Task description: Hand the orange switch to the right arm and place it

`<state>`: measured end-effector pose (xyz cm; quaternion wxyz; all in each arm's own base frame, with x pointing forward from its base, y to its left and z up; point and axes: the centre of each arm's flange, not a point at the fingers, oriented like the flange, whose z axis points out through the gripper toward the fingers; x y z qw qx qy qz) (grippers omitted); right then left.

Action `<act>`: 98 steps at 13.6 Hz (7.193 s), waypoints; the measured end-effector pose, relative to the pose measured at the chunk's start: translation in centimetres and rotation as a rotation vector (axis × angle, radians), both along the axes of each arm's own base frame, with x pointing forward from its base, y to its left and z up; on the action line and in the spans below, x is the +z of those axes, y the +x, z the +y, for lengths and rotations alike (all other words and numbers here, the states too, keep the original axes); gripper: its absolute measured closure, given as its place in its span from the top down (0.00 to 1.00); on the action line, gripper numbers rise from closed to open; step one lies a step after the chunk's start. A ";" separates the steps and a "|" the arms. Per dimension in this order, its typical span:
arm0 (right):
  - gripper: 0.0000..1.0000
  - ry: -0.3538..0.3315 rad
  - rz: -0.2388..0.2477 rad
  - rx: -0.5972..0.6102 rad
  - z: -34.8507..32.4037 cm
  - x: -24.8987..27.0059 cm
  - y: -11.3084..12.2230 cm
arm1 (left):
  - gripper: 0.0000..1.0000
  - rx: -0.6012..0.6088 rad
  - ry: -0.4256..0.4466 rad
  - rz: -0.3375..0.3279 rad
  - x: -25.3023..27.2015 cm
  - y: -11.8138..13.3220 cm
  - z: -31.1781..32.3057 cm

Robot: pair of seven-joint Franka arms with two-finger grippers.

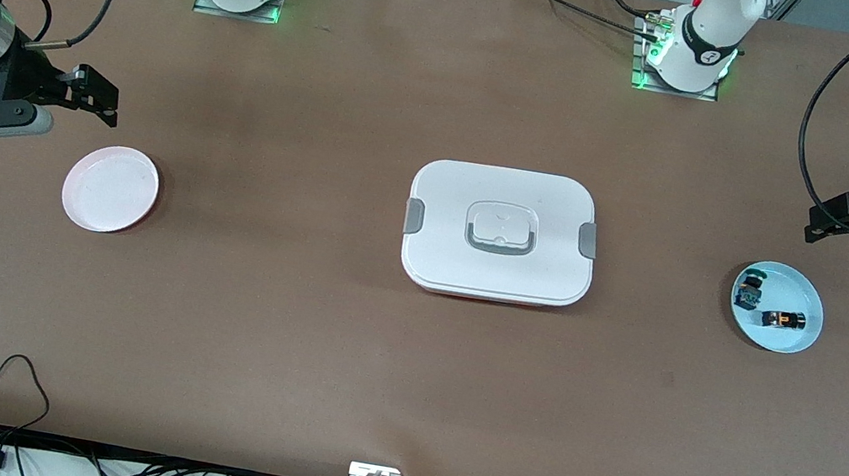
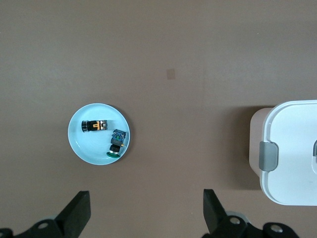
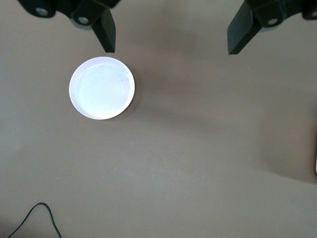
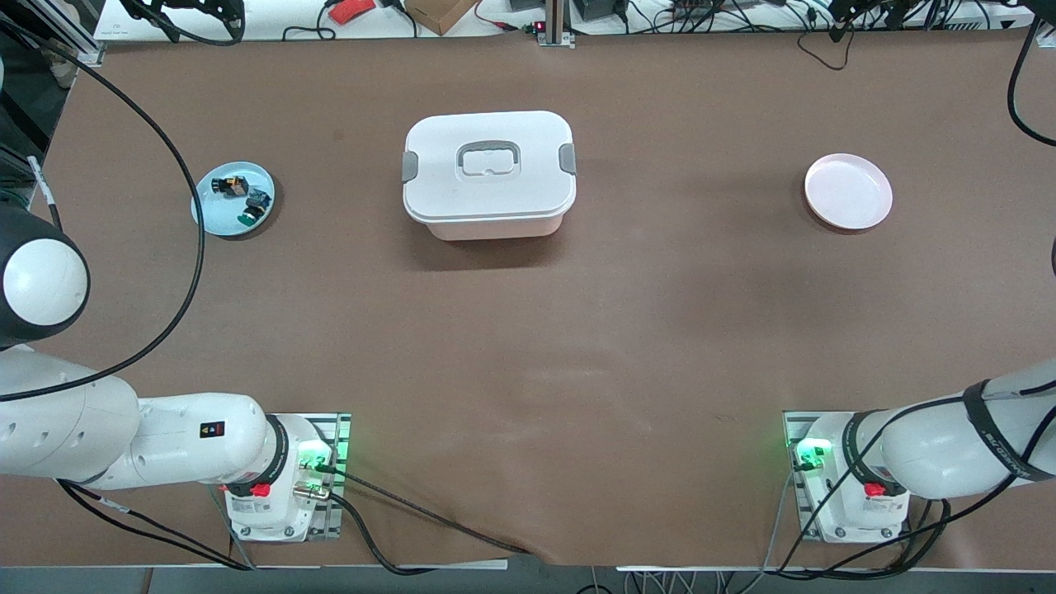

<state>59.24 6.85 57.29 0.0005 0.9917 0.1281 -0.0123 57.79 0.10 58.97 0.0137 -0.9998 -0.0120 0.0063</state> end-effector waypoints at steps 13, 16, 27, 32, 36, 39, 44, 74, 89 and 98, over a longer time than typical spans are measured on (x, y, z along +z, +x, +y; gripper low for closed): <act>1.00 0.000 -0.004 -0.001 0.0 0.0 0.1 | 1.00 -0.002 -0.002 0.041 -1.3 0.2 -0.1; 1.00 0.000 -0.005 -0.016 -1.0 0.0 0.2 | 1.00 0.003 -0.005 0.109 -3.6 0.6 0.3; 1.00 0.000 -0.007 -0.025 -1.5 0.1 0.2 | 1.00 0.083 0.103 0.205 -21.8 6.6 11.1; 1.00 0.000 -0.007 -0.025 -1.5 0.1 0.2 | 1.00 0.103 0.118 0.308 -29.6 5.8 15.0; 1.00 0.000 -0.009 -0.027 -1.7 0.1 0.3 | 1.00 0.089 0.123 0.282 -32.8 6.1 16.8; 1.00 0.000 -0.012 -0.029 -1.8 0.1 0.3 | 1.00 0.086 0.114 0.296 -35.0 6.0 16.9; 1.00 0.001 -0.015 -0.030 -1.8 0.2 0.3 | 1.00 0.077 0.105 0.288 -37.2 6.2 17.0; 1.00 0.004 -0.052 -0.032 -1.9 0.5 0.7 | 0.72 -0.080 0.084 0.308 -38.6 6.6 18.1; 1.00 0.002 -0.051 -0.038 -2.2 0.0 1.1 | 0.72 -0.404 -0.408 0.225 -17.5 10.4 -2.9; 1.00 0.001 -0.049 -0.038 -2.2 -0.1 1.1 | 0.72 -0.650 -1.106 -0.010 -12.4 9.8 -17.5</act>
